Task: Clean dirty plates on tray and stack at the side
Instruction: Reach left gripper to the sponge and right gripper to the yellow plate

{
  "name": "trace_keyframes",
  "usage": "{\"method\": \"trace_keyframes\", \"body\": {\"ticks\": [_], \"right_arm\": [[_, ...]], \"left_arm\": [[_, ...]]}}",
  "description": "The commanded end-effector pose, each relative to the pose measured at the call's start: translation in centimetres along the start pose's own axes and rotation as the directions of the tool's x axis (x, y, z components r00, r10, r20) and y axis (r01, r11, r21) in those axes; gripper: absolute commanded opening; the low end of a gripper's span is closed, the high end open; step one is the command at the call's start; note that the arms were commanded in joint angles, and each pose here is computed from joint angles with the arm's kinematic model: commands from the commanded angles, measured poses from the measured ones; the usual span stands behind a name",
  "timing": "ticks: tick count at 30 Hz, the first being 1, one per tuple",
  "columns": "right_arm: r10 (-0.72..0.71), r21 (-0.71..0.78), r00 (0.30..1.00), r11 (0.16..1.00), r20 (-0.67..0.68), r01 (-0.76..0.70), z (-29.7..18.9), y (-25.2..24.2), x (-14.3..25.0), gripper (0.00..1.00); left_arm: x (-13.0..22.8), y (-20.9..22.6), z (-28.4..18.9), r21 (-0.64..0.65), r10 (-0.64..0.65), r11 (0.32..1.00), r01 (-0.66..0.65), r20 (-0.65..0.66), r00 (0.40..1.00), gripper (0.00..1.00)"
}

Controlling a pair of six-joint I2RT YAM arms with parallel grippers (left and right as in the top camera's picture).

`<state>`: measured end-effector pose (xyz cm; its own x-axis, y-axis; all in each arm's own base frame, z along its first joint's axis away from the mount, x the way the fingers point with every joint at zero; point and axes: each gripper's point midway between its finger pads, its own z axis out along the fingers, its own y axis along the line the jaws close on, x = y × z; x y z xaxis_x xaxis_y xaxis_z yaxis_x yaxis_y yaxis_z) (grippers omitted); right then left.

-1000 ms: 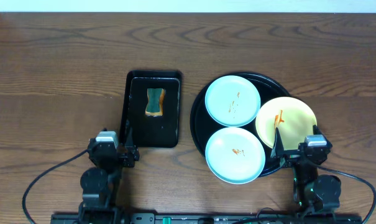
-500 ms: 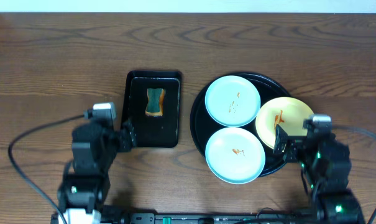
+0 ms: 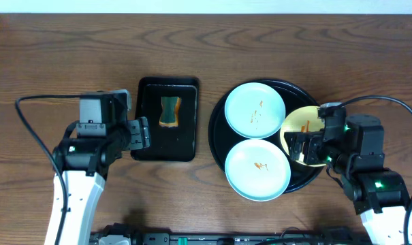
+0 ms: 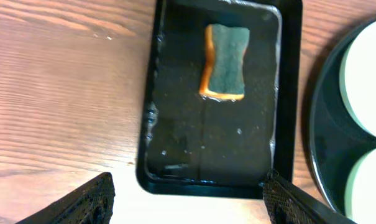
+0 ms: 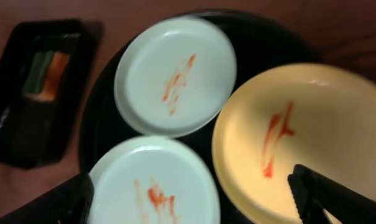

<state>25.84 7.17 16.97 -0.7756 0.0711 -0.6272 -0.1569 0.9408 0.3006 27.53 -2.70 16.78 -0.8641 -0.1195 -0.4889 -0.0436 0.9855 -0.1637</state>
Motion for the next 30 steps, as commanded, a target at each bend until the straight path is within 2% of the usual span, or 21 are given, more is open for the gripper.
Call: {"method": "trace_keyframes", "body": {"ticks": [1,9,14,17,25,30], "right_arm": [[0.018,-0.057,0.998,0.998,-0.054,-0.021,-0.1,1.2,0.9,0.91],[0.083,-0.053,0.964,0.994,-0.254,-0.099,1.4,0.8,5.2,0.82],[0.204,0.010,0.904,0.976,-0.376,-0.216,2.5,0.1,7.9,0.77],[0.225,0.033,0.878,0.972,-0.422,-0.233,3.1,-0.2,8.9,0.75],[0.245,0.053,0.856,0.967,-0.455,-0.249,3.9,-0.5,9.4,0.73],[0.245,0.053,0.856,0.967,-0.455,-0.249,3.9,-0.5,9.4,0.73]], "left_arm": [[-0.4,-1.4,-0.1,0.080,-0.012,0.997,0.013,-0.009,1.000,0.78],[-5.8,-3.3,1.1,0.145,0.025,0.988,-0.051,0.175,0.984,0.77],[-6.0,-3.9,5.2,0.142,0.047,0.988,-0.063,0.114,0.992,0.76],[-5.3,-4.4,8.4,0.126,0.074,0.989,-0.080,0.055,0.996,0.73],[-3.9,-5.3,15.8,0.082,0.132,0.988,-0.130,-0.019,0.991,0.67],[-2.7,-4.5,18.8,0.046,0.128,0.991,-0.125,-0.065,0.990,0.56]]}}
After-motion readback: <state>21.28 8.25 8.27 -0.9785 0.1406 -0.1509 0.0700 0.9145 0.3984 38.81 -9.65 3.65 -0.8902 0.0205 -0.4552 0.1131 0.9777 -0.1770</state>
